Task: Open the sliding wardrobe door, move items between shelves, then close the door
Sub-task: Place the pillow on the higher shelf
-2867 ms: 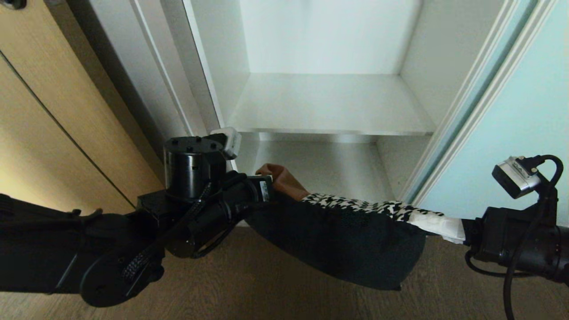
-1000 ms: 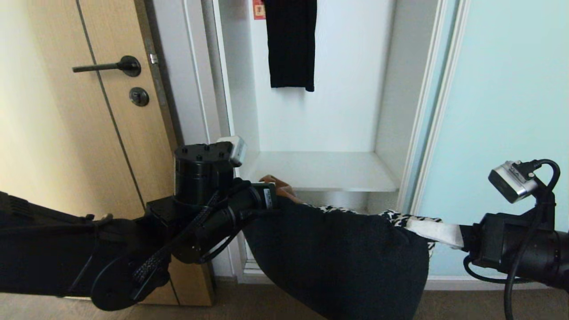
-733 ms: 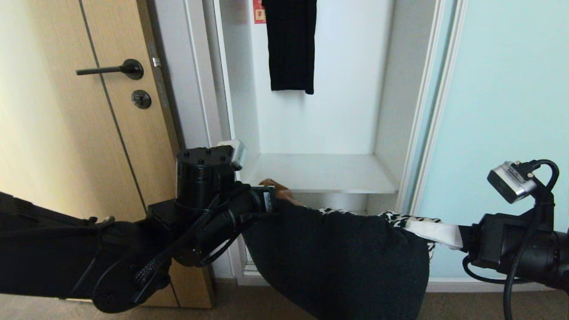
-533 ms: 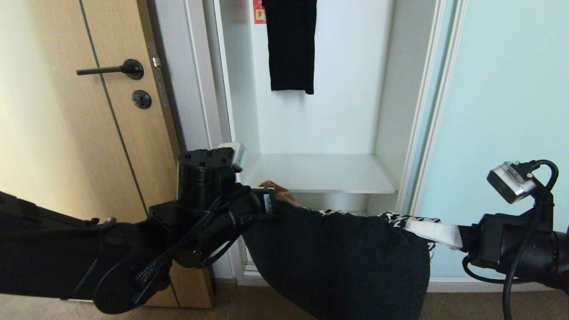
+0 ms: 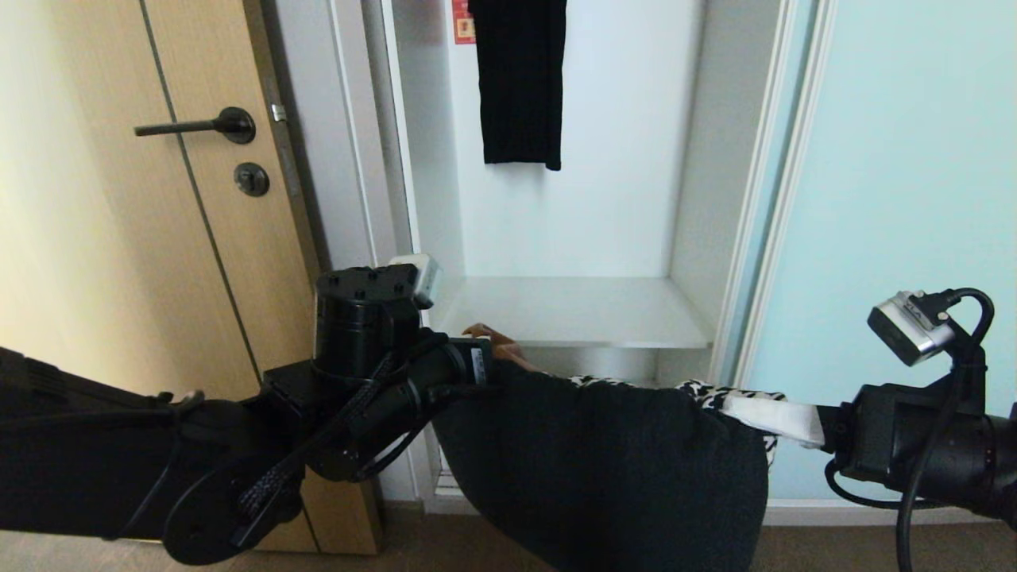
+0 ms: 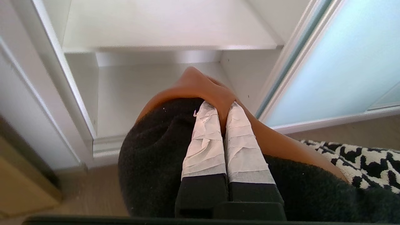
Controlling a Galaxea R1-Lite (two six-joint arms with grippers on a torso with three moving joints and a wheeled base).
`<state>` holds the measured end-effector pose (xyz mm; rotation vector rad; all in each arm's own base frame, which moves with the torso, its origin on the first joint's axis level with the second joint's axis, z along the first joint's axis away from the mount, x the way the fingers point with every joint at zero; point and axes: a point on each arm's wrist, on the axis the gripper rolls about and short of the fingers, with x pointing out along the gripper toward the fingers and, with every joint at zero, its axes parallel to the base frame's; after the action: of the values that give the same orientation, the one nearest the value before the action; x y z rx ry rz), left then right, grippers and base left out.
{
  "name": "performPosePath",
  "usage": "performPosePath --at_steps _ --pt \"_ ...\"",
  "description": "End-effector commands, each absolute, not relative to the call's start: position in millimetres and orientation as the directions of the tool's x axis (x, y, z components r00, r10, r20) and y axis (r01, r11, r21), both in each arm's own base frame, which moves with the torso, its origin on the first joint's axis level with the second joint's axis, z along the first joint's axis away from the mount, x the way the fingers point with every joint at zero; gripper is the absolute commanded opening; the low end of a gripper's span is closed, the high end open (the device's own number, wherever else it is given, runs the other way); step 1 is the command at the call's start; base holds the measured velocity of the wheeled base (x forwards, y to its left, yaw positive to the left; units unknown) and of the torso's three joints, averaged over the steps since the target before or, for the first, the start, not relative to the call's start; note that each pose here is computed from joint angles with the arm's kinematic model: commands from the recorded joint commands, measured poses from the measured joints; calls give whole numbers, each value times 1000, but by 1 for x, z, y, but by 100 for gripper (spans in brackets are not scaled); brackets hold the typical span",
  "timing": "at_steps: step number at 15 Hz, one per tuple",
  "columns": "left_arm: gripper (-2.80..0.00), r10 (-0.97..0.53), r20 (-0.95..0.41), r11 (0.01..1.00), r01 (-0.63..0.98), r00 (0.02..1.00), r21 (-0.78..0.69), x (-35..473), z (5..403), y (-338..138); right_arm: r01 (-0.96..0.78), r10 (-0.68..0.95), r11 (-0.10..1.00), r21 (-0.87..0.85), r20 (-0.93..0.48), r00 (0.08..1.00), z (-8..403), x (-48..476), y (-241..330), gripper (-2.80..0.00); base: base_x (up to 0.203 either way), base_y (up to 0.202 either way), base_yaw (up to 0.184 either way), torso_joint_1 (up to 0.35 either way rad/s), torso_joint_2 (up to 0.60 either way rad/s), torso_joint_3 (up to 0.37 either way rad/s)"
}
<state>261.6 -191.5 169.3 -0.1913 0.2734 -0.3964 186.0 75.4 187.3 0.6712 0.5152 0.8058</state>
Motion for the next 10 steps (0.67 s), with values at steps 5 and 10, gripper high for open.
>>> performPosePath --at_steps 5,10 --pt "-280 -403 -219 905 352 889 -237 261 170 -191 -478 790 507 717 -166 589 186 187 76 -280 190 0 0 5 2 1" --pt "-280 -402 -223 906 351 888 -238 262 169 -191 -476 790 508 718 -168 589 186 187 76 -280 197 0 -1 2 2 1"
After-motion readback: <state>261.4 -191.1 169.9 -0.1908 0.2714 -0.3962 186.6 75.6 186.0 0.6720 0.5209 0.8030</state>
